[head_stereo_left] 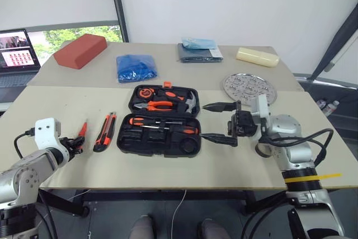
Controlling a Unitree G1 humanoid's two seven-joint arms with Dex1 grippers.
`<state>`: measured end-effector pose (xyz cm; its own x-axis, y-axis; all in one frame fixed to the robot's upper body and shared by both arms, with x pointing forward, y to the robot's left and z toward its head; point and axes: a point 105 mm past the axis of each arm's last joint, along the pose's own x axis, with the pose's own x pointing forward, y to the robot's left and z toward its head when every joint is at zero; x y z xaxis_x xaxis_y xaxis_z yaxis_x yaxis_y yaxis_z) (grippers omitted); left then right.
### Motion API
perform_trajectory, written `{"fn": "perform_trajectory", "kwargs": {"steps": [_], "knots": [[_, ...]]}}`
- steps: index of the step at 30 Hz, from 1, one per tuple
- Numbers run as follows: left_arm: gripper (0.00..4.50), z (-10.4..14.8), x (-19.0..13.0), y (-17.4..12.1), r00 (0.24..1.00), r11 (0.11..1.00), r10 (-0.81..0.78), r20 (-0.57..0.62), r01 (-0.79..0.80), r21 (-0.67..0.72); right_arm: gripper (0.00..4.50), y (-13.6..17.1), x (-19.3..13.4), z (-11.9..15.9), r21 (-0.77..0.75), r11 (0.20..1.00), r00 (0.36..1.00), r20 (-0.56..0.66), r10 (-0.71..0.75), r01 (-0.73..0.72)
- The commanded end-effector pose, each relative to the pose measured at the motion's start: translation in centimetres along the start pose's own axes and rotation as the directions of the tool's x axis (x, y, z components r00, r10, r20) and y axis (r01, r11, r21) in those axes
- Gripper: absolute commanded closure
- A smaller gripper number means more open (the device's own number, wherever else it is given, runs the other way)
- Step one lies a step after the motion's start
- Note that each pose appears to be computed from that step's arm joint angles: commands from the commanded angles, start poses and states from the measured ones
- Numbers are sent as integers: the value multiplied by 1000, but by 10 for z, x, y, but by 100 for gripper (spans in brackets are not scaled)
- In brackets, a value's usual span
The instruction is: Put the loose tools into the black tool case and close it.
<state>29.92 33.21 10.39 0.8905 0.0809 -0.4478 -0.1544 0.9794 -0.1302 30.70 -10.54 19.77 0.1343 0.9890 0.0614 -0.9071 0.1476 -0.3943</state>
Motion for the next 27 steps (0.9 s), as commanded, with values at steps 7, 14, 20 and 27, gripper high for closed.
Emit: {"fn": "perform_trajectory", "kwargs": {"steps": [7,14,20,27], "knots": [[403,64,-48,-32,828,733,-549,117,409,543,0,-2,-22,15,-33,998,999,-29,-44,44],[403,61,-39,-117,523,71,-790,-320,597,799,0,1,-35,10,-7,998,994,-83,-68,68],[403,52,0,-150,529,-172,-677,-512,562,809,0,8,-36,9,4,996,992,-89,-84,85],[403,46,26,-158,574,-242,-598,-559,535,809,0,14,-43,10,5,992,987,-104,-125,126]]}}
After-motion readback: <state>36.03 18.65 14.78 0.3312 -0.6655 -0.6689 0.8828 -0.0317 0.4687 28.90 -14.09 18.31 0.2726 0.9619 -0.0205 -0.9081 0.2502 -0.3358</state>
